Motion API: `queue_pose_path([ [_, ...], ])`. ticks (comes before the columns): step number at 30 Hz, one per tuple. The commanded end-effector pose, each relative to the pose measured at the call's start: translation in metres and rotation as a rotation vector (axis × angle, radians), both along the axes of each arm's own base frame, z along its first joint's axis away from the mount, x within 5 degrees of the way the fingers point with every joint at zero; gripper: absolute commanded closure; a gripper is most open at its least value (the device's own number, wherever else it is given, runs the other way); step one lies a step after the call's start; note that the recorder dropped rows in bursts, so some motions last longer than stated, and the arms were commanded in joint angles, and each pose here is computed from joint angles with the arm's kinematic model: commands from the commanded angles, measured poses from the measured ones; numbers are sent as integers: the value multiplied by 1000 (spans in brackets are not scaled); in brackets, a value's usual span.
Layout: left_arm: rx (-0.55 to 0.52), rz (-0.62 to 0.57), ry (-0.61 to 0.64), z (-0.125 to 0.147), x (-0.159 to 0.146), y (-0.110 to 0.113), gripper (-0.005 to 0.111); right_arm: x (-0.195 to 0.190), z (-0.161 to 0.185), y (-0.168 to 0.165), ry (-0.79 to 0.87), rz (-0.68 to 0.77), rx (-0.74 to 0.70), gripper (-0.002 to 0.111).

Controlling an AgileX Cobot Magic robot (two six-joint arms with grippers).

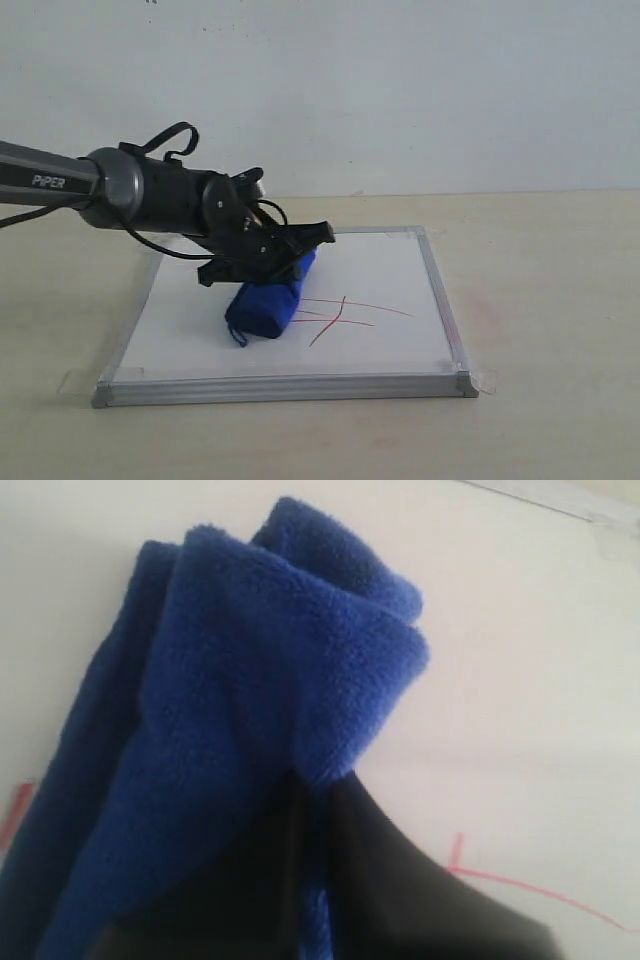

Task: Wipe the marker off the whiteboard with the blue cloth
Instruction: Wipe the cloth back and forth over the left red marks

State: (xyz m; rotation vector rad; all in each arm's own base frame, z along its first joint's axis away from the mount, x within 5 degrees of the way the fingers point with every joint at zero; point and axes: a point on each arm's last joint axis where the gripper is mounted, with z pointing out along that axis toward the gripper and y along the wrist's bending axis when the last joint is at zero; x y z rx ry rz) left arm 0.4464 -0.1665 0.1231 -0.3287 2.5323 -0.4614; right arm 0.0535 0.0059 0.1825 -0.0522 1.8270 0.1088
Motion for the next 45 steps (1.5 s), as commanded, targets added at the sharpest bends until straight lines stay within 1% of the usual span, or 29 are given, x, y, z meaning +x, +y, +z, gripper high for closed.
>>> queue_pose_path([
  [1, -23, -19, -37, 11, 5, -14, 103, 0, 1, 0, -10, 3, -5, 107],
  [3, 6, -24, -41, 10, 8, -6, 103, 0, 1, 0, -10, 3, -5, 107],
  [5, 77, -48, -29, 8, 10, 7, 103, 0, 1, 0, -10, 3, -5, 107],
  [8, 166, -43, 48, 3, 11, 35, 103, 0, 1, 0, -10, 3, -5, 107],
  [10, 179, 15, 104, 1, 12, 56, 103, 0, 1, 0, -10, 3, -5, 107],
  [12, 178, 65, 131, 0, 14, 75, 103, 0, 1, 0, -10, 3, -5, 107],
  [15, 179, 93, 145, -1, 16, 89, 103, 0, 1, 0, -10, 3, -5, 107],
  [17, 177, 93, 134, 0, 17, 88, 103, 0, 1, 0, -10, 3, -5, 107],
  [19, 147, 93, 106, 1, 18, 80, 103, 0, 1, 0, -10, 3, -5, 107],
  [21, 84, 108, 80, 3, 19, 68, 103, 0, 1, 0, -10, 3, -5, 107],
  [23, 22, 98, 40, 6, 18, 46, 103, 0, 1, 0, -10, 3, -5, 107],
  [26, -3, 53, -1, 3, 14, 16, 103, 0, 1, 0, -10, 3, -5, 107],
  [28, -13, 40, -13, -1, 12, 4, 103, 0, 1, 0, -10, 3, -5, 107],
  [30, -30, 65, 9, -7, 11, 1, 103, 0, 1, 0, -10, 3, -5, 107],
  [32, -23, 78, 49, -13, 10, 6, 103, 0, 1, 0, -10, 3, -5, 107],
  [36, 6, 118, 124, -15, 12, 33, 103, 0, 1, 0, -10, 3, -5, 107],
  [37, 16, 130, 136, -11, 14, 46, 103, 0, 1, 0, -10, 3, -5, 107],
  [38, 26, 128, 141, -9, 14, 52, 103, 0, 1, 0, -10, 3, -5, 107],
  [39, 44, 138, 143, 1, 15, 69, 103, 0, 1, 0, -10, 3, -5, 107],
  [41, 67, 148, 131, 16, 16, 87, 103, 0, 1, 0, -10, 3, -5, 107],
  [43, 82, 150, 151, 22, 13, 93, 103, 0, 1, 0, -10, 3, -5, 107],
  [45, 83, 146, 185, 16, 11, 91, 103, 0, 1, 0, -10, 3, -5, 107],
])
